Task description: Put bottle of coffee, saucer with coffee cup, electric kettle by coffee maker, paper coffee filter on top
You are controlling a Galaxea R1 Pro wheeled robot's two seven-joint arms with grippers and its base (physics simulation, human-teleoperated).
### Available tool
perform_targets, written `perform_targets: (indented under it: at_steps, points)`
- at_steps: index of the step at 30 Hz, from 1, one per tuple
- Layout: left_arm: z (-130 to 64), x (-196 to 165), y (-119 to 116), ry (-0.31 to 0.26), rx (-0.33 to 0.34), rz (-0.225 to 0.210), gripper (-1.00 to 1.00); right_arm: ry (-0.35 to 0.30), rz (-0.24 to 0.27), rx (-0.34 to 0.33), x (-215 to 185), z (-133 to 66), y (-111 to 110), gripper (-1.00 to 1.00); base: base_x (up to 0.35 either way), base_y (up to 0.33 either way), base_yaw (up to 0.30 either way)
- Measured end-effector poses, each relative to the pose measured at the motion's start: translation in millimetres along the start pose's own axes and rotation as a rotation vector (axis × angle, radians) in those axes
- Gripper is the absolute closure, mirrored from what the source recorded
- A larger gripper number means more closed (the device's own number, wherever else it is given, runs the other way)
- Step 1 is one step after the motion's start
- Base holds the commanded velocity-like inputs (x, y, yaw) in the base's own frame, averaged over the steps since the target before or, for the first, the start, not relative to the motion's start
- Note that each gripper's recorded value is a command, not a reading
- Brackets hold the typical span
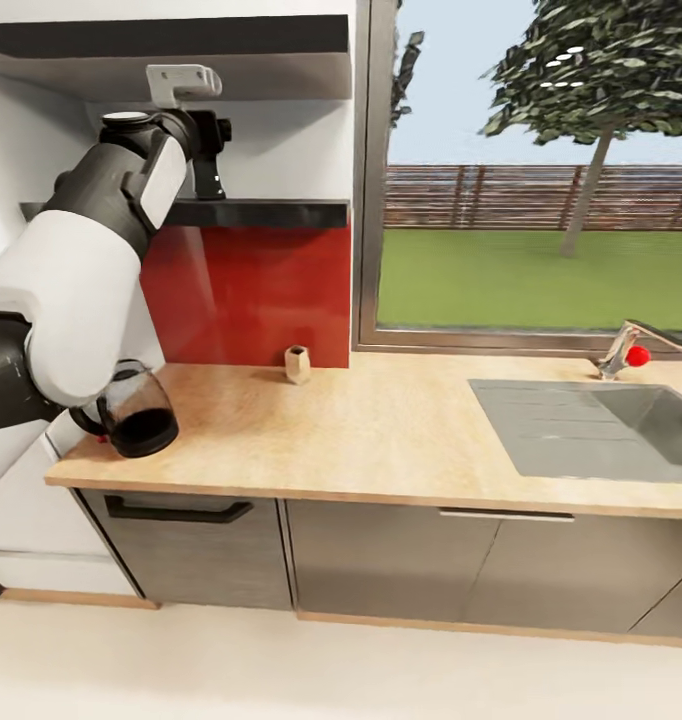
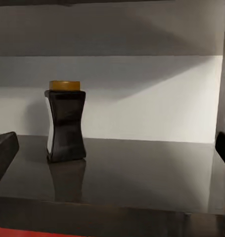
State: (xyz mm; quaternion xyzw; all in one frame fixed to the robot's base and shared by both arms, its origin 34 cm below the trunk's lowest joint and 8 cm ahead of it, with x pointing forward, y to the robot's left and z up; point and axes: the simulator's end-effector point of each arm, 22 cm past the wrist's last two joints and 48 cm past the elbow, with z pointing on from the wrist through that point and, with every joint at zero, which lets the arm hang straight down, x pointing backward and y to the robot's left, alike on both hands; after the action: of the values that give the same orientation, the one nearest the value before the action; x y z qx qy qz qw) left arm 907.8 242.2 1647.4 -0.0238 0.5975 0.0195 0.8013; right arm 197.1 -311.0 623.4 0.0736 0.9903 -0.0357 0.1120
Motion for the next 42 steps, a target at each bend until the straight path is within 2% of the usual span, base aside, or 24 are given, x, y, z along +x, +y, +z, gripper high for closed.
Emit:
perform_targets:
  at_steps: [7, 11, 15, 17, 27, 31, 36, 42]
  points:
    - [1.0, 3.9, 53.9, 0.010, -0.117, 0.004, -1.00, -0.001, 0.000, 0.001, -0.7, 0.1, -1.2, -1.00, 0.000, 0.000, -0.033]
    - [0.6, 6.7, 69.0, 0.019, -0.150, 0.005, -1.00, -0.001, 0.000, 0.002, -1.1, 0.1, -1.7, -1.00, 0.000, 0.000, -0.004]
    - [-1.3, 9.4, 103.7, 0.028, -0.214, 0.011, -1.00, -0.002, -0.002, 0.001, -1.4, 0.2, -1.3, -1.00, 0.000, 0.000, 0.000]
    - [-2.6, 11.3, 112.9, 0.031, -0.241, 0.013, -1.00, -0.002, -0.002, 0.002, -1.5, 0.2, -1.4, -1.00, 0.000, 0.000, 0.000]
    - [-3.1, 25.1, 116.4, 0.051, -0.247, 0.005, -1.00, -0.001, 0.000, 0.000, -0.8, 0.0, -1.1, -1.00, 0.143, 0.091, 0.000]
    - [-3.2, 43.7, 115.8, 0.074, -0.245, 0.008, -1.00, 0.000, 0.001, -0.001, -0.4, -0.1, -1.3, -1.00, 0.278, 0.229, -0.156]
    - [-3.9, 45.8, 116.2, 0.076, -0.245, 0.005, -1.00, -0.002, 0.001, -0.001, -1.2, -0.1, -1.5, -1.00, 0.277, 0.231, -0.236]
    - [-3.8, 45.7, 116.3, 0.075, -0.245, 0.007, -1.00, -0.002, 0.002, 0.000, -1.6, 0.1, -1.1, -1.00, 0.068, 0.056, -0.048]
